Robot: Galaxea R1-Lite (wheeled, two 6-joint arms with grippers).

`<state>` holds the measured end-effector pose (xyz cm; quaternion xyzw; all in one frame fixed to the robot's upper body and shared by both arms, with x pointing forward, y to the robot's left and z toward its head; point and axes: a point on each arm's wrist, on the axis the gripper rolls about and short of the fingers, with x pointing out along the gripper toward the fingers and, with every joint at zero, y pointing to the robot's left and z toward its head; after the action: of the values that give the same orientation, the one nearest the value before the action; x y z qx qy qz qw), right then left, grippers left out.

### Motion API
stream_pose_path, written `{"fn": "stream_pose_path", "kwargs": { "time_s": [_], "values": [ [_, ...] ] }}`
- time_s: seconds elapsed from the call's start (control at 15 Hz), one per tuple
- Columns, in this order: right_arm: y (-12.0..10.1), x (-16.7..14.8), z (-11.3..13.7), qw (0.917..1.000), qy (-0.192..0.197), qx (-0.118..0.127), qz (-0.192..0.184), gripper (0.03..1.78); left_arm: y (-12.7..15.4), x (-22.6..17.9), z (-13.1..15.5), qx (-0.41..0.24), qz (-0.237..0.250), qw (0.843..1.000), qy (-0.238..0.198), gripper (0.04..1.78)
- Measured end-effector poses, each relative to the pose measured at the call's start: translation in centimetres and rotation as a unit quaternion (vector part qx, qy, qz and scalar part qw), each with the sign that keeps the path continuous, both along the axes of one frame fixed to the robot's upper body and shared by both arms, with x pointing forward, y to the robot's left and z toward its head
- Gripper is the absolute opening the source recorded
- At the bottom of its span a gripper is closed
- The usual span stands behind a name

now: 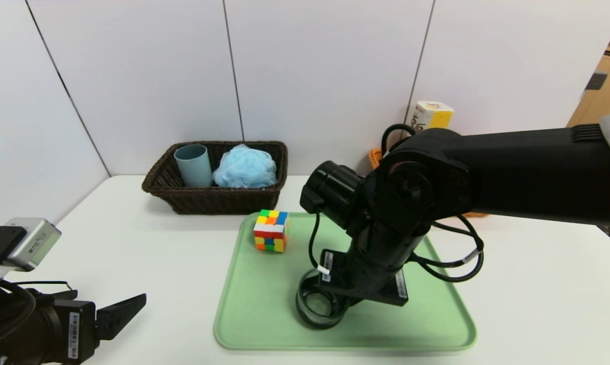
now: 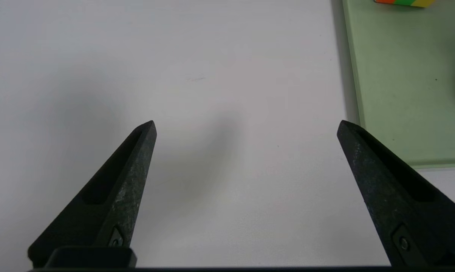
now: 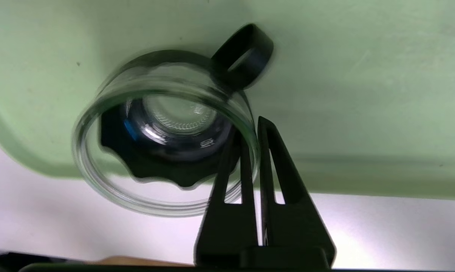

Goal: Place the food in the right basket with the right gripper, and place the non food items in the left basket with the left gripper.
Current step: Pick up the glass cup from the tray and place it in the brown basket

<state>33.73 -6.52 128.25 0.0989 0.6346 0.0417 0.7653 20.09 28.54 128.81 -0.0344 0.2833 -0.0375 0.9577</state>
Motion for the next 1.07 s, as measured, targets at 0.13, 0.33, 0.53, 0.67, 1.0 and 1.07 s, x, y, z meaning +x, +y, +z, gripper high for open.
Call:
{"fn": "stream_pose_path", "kwargs": {
  "time_s": [0.13, 0.33, 0.53, 0.67, 1.0, 1.07],
  "values": [
    [0.1, -0.1, 0.1, 1.0000, 0.003, 0.005, 0.001, 0.07, 0.0, 0.0, 0.0, 0.000, 0.000, 1.000, 0.000, 1.69],
    [0.1, 0.0, 1.7, 0.9995, -0.009, 0.029, -0.010, 0.07, 0.1, -0.1, -0.2, 0.002, 0.000, 1.000, 0.002, 1.69],
    [0.0, 0.5, 4.7, 0.9961, -0.044, 0.074, -0.019, 0.07, 0.1, -0.2, -0.2, 0.002, -0.001, 1.000, 0.001, 1.69],
    [0.0, 1.1, 6.7, 0.9867, -0.094, 0.130, -0.024, 0.07, 0.1, -0.2, -0.3, 0.002, -0.001, 1.000, 0.003, 1.69],
    [0.9, 3.6, 10.3, 0.9346, -0.257, 0.246, 0.014, 0.07, 0.1, -0.3, -0.6, 0.005, -0.002, 1.000, 0.007, 1.69],
    [1.4, 4.4, 10.5, 0.9176, -0.298, 0.261, 0.029, 0.07, 0.2, -0.4, -0.6, 0.005, -0.002, 1.000, 0.007, 1.69]
  ]
}}
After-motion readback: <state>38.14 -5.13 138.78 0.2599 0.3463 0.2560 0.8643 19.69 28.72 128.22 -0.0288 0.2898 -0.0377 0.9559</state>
